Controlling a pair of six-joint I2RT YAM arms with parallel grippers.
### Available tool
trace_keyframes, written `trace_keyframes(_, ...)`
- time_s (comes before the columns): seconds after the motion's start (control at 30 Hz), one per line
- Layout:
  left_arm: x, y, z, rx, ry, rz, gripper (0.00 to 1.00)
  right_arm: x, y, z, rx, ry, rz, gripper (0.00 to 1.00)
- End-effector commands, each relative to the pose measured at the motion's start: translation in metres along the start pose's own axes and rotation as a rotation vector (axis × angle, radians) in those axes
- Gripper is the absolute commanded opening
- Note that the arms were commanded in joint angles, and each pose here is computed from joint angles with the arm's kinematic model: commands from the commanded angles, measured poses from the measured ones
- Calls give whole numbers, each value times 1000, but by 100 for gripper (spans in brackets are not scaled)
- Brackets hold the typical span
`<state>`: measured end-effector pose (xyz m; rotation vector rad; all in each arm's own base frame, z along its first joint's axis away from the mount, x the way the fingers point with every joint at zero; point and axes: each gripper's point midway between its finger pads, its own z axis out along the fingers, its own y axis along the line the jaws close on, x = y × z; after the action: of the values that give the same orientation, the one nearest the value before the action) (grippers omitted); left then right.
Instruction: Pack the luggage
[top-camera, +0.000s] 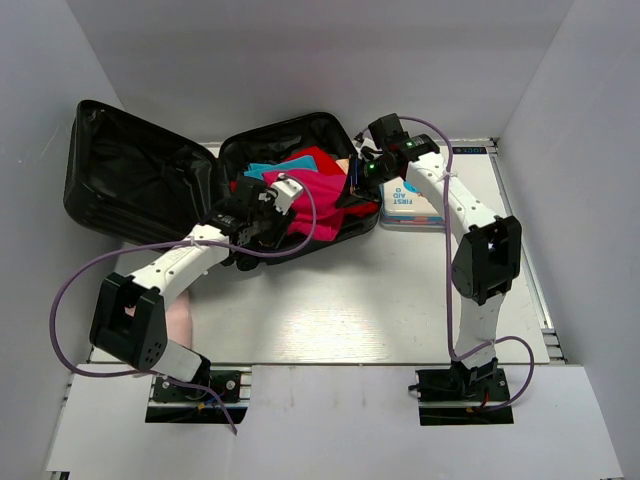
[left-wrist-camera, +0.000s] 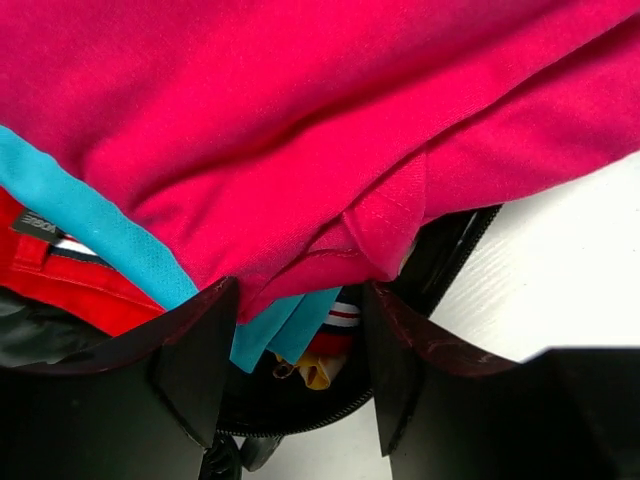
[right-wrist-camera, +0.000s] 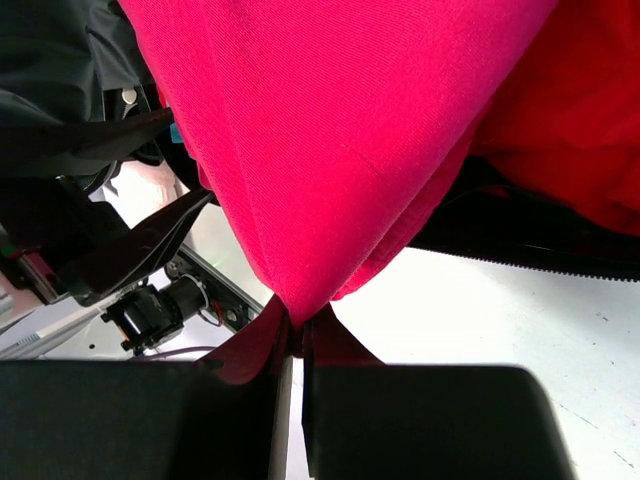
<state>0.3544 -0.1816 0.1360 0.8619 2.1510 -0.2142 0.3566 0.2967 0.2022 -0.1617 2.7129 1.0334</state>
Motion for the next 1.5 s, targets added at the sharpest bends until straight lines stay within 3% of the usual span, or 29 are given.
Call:
trace_keyframes(0.0,-35,12,-13,-77,-102,42,63,2,11,-12,-36,-10,-35,0)
trace_keyframes(0.43,-49,11,-17,-76,-121,96,63,1,14,-12,-52,-5,-54,0)
trace_keyframes(0.7,-53,14,-27,-42,-167,65,55,0,13,-12,-57,-1,-56,0)
trace_keyframes(0.87,-41,8,-18,27,-117,68,55,-2,12,-10,-54,-1,-55,0)
trace_keyframes(1.17,-33,19,6,0,-56,69,49,-4,15,-7,-68,9,-56,0)
trace_keyframes(1.23,-31,18,11,6,-44,71,37,-4,17,-7,-77,10,-52,0)
trace_keyframes(1.27,-32,17,12,7,-48,70,27,-4,18,-7,-81,11,-53,0)
trace_keyframes(1.3,-32,18,11,2,-55,68,6,-5,21,-8,-88,11,-49,0)
trace_keyframes(1.33,-31,19,10,-13,-55,64,0,-6,22,-9,-89,8,-54,0)
trace_keyframes(1.47,-53,33,-14,-118,-182,60,0,-6,24,-14,-77,6,-50,0)
